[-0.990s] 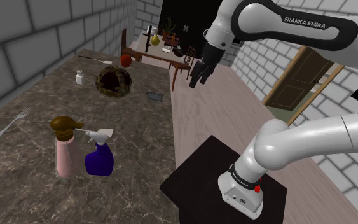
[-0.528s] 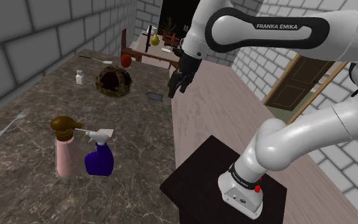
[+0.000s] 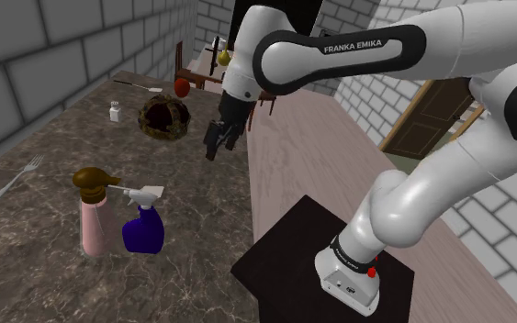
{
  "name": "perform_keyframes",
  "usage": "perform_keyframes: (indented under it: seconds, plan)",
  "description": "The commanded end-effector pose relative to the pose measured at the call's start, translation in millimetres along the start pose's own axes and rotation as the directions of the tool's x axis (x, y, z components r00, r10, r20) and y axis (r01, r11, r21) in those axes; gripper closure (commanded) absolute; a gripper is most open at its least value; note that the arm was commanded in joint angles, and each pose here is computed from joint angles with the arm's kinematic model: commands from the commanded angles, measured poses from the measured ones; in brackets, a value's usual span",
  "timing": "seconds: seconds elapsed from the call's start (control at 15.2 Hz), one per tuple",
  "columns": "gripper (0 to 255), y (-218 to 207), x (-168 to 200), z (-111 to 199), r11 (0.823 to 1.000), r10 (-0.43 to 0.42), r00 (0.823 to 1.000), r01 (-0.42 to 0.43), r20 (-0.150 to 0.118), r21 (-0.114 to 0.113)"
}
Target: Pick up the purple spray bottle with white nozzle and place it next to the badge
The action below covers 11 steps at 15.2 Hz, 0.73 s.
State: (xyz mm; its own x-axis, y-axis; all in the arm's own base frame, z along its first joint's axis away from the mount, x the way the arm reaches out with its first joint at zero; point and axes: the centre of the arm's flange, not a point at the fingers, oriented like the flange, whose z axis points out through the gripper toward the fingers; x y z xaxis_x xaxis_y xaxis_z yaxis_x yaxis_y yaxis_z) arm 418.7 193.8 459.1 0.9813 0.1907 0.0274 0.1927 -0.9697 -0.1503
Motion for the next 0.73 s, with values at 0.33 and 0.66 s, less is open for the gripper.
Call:
perform_keyframes:
  seconds: [0.33,0.66]
  plan:
    - [0,-59.0,38.7,52.0,0.996,-0.070,0.997,0.069,0.021,0.048]
    - [0,-105.6,63.2,87.8,0.990,-0.120,0.992,0.117,0.034,0.083]
